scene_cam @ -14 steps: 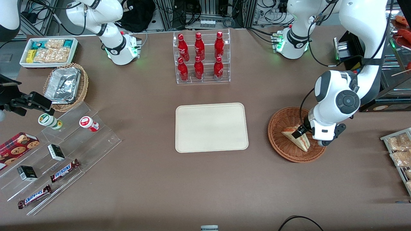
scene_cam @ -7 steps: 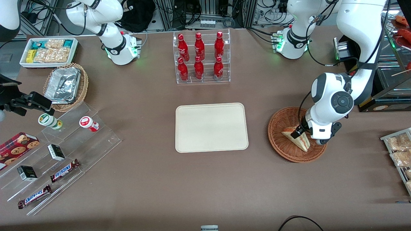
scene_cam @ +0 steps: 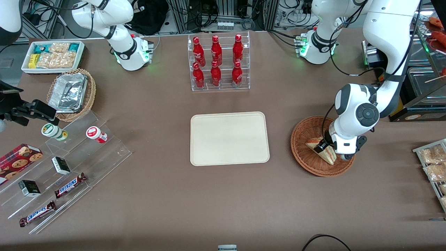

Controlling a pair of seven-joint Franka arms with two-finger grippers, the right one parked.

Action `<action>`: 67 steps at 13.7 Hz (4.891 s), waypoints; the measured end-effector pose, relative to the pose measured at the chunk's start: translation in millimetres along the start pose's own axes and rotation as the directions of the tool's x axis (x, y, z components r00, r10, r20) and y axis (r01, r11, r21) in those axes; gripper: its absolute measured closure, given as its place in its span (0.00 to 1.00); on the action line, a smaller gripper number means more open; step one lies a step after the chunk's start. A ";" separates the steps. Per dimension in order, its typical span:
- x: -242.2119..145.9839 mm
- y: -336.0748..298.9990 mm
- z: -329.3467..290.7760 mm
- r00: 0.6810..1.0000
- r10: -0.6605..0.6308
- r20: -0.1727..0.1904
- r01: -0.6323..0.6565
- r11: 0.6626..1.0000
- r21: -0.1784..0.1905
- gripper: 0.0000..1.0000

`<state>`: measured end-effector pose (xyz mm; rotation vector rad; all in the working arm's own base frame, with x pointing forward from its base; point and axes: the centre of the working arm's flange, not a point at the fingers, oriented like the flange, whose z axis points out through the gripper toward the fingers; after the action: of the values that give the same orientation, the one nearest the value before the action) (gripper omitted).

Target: Place sandwich from basket to tray

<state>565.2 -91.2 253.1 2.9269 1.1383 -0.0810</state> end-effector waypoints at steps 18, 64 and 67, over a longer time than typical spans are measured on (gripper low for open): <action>-120.0 112.8 -182.2 0.929 0.356 0.106 -0.363 0.929 0.066 0.85; -234.2 192.9 -215.3 0.940 0.308 -0.145 -0.280 0.943 0.182 0.00; -194.9 150.3 -268.1 0.956 0.273 -0.104 -0.248 0.947 0.206 0.00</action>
<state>536.1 -328.6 527.4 3.2689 0.7813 0.0042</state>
